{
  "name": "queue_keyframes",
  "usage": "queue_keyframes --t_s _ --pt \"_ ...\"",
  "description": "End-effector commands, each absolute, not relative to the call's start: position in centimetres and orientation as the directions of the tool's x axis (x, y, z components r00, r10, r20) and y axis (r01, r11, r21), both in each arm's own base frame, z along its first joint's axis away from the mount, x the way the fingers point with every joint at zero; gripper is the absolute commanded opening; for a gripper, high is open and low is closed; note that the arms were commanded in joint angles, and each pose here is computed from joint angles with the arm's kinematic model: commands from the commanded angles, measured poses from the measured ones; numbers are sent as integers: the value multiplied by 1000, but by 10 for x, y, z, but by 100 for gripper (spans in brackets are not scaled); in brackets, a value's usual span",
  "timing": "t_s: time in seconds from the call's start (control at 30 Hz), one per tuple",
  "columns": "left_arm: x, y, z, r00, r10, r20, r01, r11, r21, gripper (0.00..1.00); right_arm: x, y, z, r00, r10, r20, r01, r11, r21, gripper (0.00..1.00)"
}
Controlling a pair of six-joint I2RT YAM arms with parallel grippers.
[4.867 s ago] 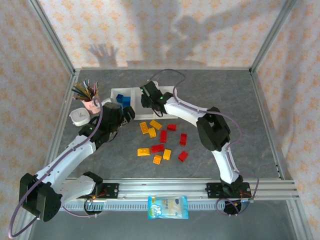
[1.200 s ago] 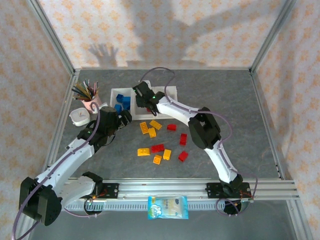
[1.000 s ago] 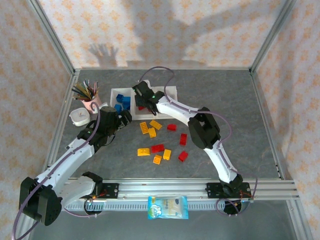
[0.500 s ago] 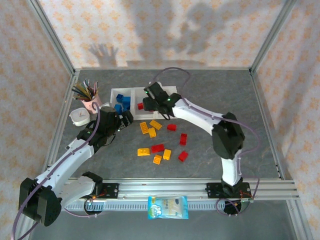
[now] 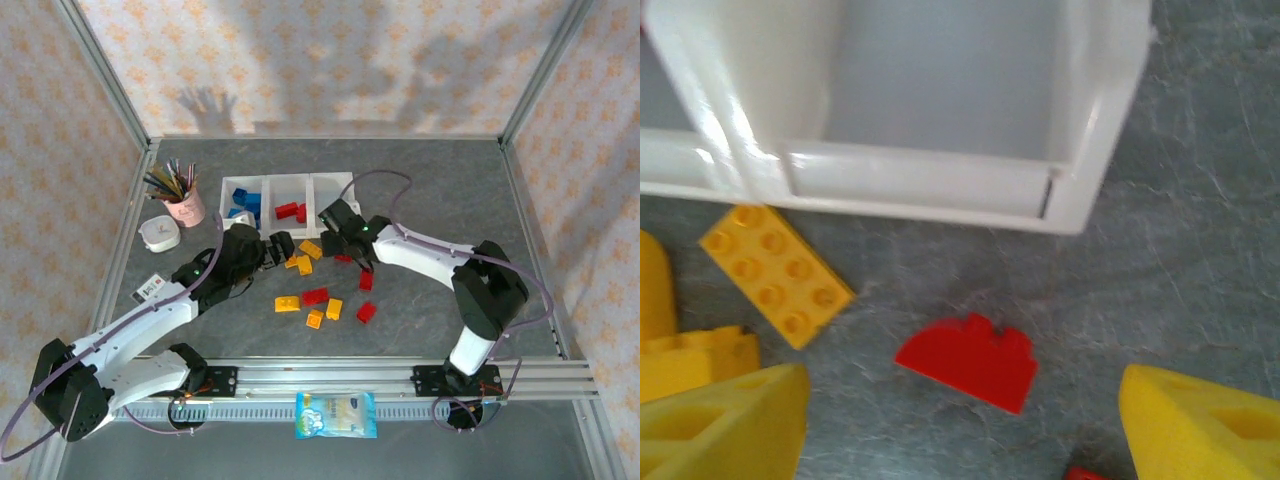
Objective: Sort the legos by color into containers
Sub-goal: Pick up the lego from the center of the table.
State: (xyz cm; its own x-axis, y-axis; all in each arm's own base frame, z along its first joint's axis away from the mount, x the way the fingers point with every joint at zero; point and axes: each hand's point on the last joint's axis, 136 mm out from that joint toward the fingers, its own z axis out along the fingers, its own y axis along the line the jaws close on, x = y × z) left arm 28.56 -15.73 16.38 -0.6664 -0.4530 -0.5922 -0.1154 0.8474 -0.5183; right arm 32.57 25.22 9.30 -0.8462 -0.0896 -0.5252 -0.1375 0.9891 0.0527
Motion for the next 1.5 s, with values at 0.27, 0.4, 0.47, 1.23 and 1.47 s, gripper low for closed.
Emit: queue_keyframes --t_s 0.27,0.4,0.47,1.23,1.47 --pt "277 -170 160 -640 -508 -576 -115 805 -582 99 336 256 66 -851 86 -519 14 990 140 84" --pt "278 -171 160 -640 -499 -584 -107 811 -575 99 339 257 59 -846 117 -520 46 988 148 84" --pt "278 -172 158 -647 -491 -583 -106 815 -570 99 341 253 55 -840 131 -526 69 988 136 84" --pt "276 -166 155 -648 -461 -607 -98 840 -533 99 340 252 34 -852 102 -513 61 993 98 50" --pt "273 -159 162 -626 -478 -616 -103 834 -541 99 335 250 56 -833 57 -550 33 998 53 46"
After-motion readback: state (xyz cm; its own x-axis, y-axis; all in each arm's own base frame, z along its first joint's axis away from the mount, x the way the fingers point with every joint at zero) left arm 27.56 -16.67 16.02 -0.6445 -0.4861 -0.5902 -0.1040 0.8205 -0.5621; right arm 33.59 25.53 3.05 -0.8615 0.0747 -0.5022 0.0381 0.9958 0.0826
